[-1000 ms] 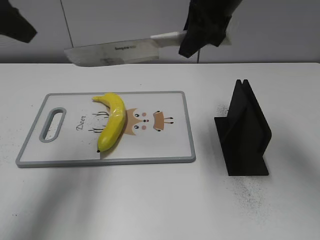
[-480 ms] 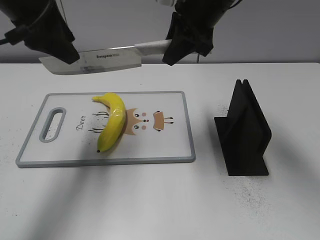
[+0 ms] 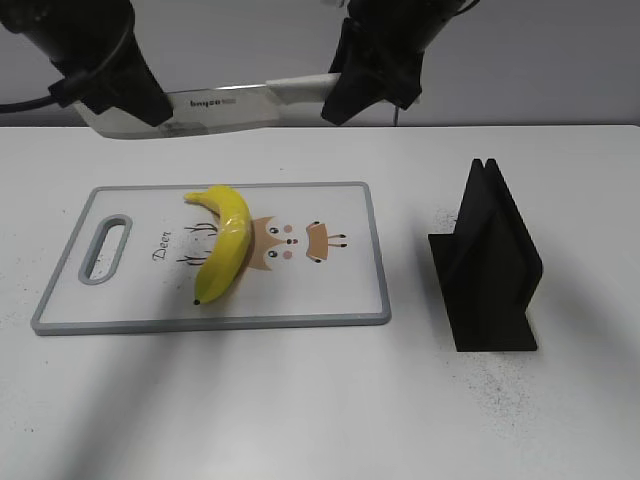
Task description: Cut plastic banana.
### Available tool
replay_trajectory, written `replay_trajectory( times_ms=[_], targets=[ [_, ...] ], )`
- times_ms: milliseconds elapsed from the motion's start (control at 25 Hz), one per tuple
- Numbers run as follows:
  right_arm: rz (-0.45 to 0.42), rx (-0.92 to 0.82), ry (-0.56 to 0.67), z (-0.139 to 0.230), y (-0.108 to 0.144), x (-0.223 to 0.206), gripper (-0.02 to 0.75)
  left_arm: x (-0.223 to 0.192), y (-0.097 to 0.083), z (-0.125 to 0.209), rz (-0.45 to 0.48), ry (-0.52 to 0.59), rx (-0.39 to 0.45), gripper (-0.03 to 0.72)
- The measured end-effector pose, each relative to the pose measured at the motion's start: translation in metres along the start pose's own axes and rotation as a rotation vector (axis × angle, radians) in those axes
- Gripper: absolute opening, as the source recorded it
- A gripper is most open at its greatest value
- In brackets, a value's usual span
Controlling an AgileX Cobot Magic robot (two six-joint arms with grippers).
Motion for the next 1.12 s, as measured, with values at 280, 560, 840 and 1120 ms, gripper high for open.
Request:
replay_trajectory(
  times_ms=[280, 560, 840, 1120],
  targets=[
    [-0.002, 0.008, 0.017, 0.005, -0.001, -0.005, 0.160, -0.018, 0.000, 0.007, 0.046, 0.026, -0.018, 0.004],
    [-0.060, -0.062, 0.059, 0.028, -0.004, -0.045, 0.160, -0.048, 0.010, 0.022, 0.060, 0.075, -0.009, 0.004],
    [-0.118, -0.137, 0.182, 0.080, -0.004, -0.114, 0.160, -0.129, 0.019, 0.057, 0.120, 0.133, 0.058, 0.006],
    [-0.120, -0.165, 0.210, 0.093, -0.005, -0.129, 0.162, -0.141, 0.020, 0.059, 0.137, 0.125, 0.072, 0.013]
  ],
)
Point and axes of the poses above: a point on each arm's last joint axis where the gripper is mounted, x pointing back along that axis away from the gripper, y along the wrist's bending axis when the last joint is at zero, z = x × y, the point moved 6 cm from there along -x, pointing out along that axis toward the gripper, and after that the axes turned 1 degree about x, right-handed, at the moved point
